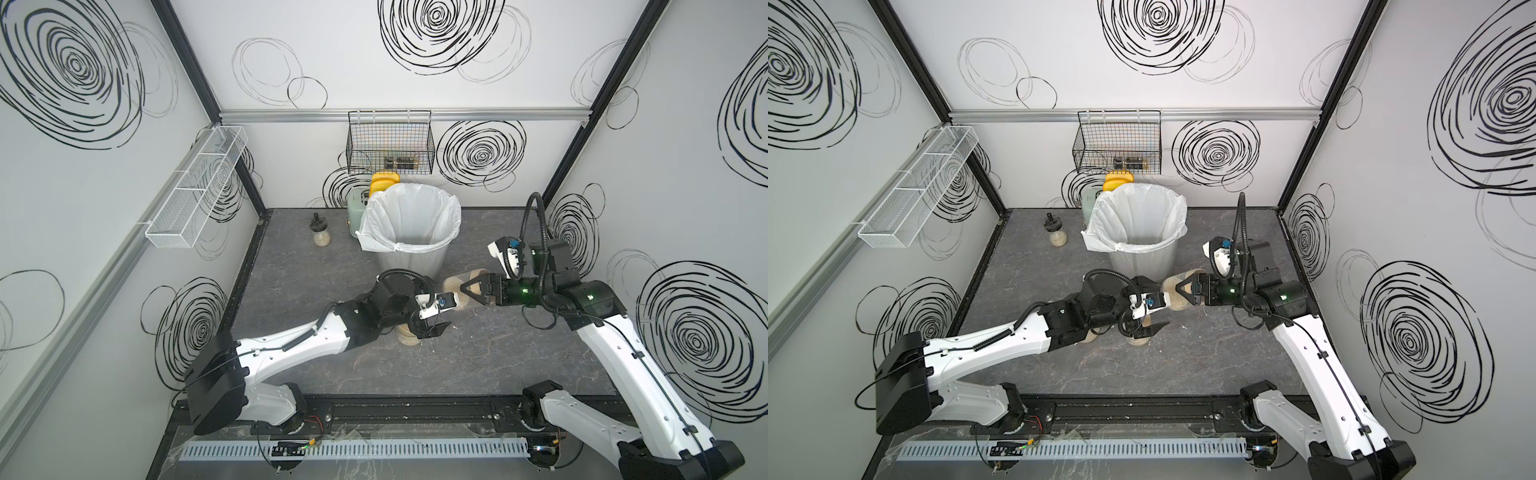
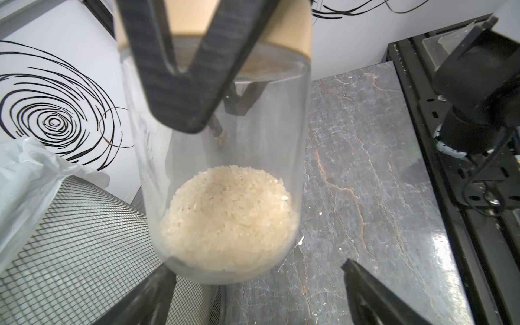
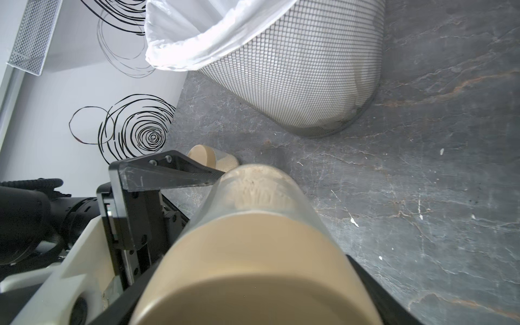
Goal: Empty moldy rice from jars
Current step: Pick up the jar from the center of the board.
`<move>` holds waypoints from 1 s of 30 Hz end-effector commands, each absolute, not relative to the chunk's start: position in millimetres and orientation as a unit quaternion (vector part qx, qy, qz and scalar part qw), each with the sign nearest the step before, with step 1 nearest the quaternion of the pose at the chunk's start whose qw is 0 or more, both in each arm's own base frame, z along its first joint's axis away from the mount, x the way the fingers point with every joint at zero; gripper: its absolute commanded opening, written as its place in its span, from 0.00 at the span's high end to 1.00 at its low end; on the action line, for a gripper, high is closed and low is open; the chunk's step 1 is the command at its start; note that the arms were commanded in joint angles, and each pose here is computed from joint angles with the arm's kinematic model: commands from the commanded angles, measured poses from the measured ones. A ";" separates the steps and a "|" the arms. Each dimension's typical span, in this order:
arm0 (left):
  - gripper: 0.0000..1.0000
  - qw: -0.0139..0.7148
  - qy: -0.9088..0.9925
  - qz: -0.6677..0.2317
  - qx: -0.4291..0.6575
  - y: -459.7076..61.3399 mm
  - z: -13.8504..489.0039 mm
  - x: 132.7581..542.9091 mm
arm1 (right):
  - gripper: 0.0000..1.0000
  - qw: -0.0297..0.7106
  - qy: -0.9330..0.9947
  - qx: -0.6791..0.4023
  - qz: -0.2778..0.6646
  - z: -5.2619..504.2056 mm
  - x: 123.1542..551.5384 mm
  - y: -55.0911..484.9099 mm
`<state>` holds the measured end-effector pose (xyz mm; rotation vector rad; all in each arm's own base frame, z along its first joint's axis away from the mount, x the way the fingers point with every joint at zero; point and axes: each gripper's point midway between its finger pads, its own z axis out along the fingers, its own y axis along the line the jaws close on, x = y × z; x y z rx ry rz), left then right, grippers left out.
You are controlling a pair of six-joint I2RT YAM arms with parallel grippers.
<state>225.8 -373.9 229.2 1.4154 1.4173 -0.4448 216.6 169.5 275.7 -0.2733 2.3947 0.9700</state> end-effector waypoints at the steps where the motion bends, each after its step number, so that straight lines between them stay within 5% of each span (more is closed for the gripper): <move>1: 0.04 0.573 0.570 -0.190 0.558 -385.2 265.2 235.4 | 0.50 0.303 0.854 -0.133 0.402 302.5 214.0 182.2; 30: 0.04 0.577 0.551 -0.256 0.546 -400.2 272.6 230.2 | 0.50 0.273 0.830 -0.198 0.444 298.6 187.4 219.0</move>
